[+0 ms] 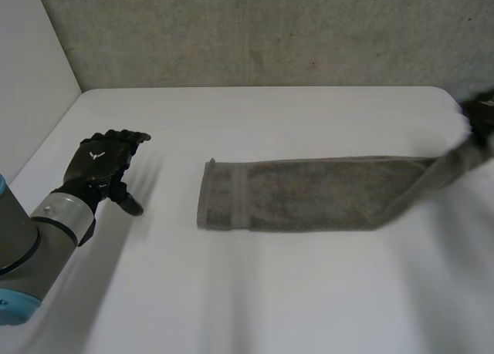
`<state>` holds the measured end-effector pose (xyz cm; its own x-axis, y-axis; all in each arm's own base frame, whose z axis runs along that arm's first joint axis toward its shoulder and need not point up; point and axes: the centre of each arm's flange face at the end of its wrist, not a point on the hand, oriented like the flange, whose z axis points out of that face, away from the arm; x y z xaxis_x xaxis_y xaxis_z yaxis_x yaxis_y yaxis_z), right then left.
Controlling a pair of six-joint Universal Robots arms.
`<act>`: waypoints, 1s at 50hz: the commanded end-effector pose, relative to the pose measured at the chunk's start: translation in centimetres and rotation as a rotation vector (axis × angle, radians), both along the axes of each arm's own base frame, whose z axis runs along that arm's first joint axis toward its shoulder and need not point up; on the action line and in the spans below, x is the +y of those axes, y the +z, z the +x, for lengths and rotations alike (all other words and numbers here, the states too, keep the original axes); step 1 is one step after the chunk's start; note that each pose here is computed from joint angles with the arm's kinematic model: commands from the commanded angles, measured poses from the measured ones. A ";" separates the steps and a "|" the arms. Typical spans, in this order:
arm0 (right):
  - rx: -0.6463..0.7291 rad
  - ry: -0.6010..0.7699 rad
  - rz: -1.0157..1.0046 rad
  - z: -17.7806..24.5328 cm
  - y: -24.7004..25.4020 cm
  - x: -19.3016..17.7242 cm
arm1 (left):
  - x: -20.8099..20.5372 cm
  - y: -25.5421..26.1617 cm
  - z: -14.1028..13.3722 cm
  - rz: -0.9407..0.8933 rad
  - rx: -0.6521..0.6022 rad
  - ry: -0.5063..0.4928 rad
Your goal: Fold the towel.
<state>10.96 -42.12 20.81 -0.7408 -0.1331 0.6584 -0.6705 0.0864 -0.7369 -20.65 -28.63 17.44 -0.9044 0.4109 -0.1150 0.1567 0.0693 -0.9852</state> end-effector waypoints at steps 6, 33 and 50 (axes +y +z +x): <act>-0.111 0.662 -0.049 28.0 -0.8 12.9 | -0.1 0.1 -0.1 0.002 0.018 0.001; -0.217 0.541 0.156 20.8 -1.4 14.3 | -0.3 2.3 -2.8 -0.083 0.031 -0.082; -0.166 0.449 0.265 16.0 -8.7 13.0 | 0.1 -1.3 -8.3 0.001 0.003 -0.230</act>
<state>27.72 -27.64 12.92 -0.6397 -0.6458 0.4168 -0.5696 0.0341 -0.8212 -28.45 -28.79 17.37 -0.7978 0.5906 -0.1212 0.1488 -0.0019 -0.9889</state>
